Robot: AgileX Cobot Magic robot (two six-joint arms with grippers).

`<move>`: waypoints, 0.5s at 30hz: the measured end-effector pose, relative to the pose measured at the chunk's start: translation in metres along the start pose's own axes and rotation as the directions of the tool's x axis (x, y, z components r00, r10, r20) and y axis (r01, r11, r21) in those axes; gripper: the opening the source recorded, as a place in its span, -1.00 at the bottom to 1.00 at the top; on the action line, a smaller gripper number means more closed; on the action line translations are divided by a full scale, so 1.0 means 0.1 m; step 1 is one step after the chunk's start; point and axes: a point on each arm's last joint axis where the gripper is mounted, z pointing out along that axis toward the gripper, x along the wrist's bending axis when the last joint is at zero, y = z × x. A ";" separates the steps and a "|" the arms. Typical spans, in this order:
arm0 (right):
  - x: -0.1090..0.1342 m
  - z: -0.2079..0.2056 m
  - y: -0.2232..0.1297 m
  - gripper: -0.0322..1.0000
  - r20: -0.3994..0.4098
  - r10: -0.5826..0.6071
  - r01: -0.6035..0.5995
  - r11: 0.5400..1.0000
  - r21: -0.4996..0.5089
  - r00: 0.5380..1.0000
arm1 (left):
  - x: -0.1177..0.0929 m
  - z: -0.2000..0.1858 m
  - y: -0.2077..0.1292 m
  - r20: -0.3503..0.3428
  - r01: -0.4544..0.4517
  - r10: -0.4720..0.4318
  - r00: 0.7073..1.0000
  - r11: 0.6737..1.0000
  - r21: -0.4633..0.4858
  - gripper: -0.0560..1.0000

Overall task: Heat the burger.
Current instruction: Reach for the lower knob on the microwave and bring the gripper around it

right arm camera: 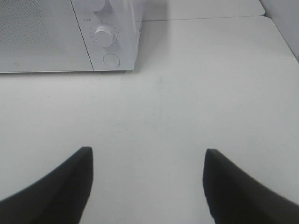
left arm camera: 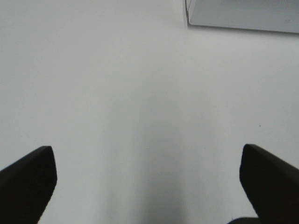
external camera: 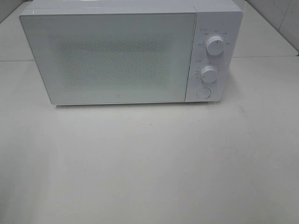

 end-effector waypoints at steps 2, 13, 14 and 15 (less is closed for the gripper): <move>0.00 0.00 0.00 0.30 0.000 0.000 0.000 1.000 0.000 1.000 | 0.00 -0.05 -0.02 0.000 -0.003 0.003 1.000 0.999 -0.046 0.98; 0.00 0.00 0.00 0.30 0.000 0.000 0.000 1.000 0.000 1.000 | -0.01 -0.29 -0.23 0.000 -0.017 0.017 1.000 0.988 -0.155 0.98; 0.00 0.00 0.00 0.30 0.000 0.000 0.000 1.000 0.000 1.000 | -0.01 -0.29 -0.28 -0.001 -0.018 0.018 1.000 0.990 -0.143 0.98; 0.00 0.00 0.00 0.30 0.000 0.000 0.000 1.000 0.000 1.000 | -0.01 -0.29 -0.28 -0.001 -0.018 0.018 1.000 0.990 -0.143 0.98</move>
